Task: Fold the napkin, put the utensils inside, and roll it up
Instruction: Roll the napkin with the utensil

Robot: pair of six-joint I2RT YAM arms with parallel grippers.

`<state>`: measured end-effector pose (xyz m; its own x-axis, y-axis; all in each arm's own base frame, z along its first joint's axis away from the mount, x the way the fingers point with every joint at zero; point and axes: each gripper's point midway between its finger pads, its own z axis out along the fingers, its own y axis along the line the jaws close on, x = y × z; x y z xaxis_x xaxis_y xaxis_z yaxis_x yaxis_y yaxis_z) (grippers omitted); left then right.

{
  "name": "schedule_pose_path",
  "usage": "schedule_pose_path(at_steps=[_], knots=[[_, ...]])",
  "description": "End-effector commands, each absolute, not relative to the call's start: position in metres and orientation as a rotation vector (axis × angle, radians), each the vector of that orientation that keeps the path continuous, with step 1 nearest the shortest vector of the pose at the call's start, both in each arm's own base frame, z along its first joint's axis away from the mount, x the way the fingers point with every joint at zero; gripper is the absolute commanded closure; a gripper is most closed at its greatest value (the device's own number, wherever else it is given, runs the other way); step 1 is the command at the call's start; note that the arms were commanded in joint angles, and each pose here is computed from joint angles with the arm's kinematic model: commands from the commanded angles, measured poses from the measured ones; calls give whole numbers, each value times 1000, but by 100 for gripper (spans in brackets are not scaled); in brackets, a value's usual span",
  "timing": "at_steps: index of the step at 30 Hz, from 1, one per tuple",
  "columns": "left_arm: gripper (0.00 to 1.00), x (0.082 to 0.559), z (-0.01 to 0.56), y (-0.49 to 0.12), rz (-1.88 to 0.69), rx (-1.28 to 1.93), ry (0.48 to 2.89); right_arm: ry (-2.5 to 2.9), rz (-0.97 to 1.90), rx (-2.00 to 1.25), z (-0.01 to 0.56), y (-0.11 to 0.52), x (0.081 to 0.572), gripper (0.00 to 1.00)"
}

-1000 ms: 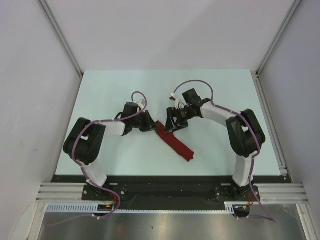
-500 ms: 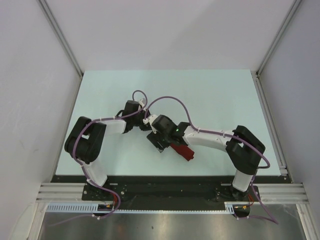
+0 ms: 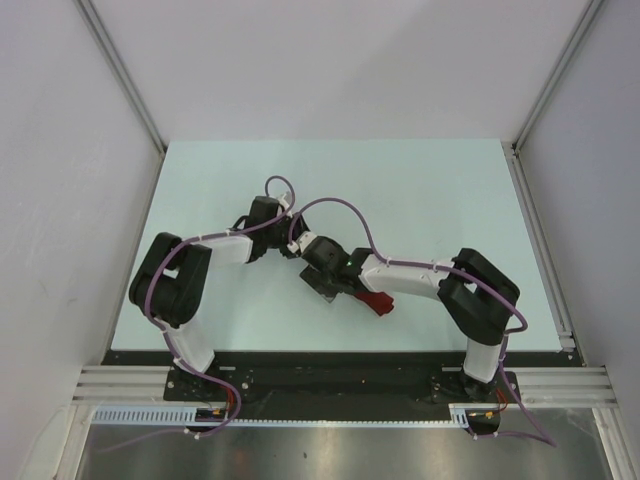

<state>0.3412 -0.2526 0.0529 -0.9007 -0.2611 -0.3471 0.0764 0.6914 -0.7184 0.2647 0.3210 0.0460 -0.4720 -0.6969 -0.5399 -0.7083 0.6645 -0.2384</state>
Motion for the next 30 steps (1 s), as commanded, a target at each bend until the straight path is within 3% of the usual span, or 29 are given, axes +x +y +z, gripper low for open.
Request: schedule_pose_path(at_steps=[1,16,23,30], knots=[[50,357,79,-257,-1074,-103,2408,2231,-50,-1059,48,312,281,27],[44,364,90,-217,-1011,-198,2372,2232,-98,-1024,48,296,305,27],[36,364,118,-203,-984,-201,2316,2245,-80,-1003,47,293,309,25],[29,358,153,-178,-943,-206,2253,2268,198,-1013,61,311,297,20]])
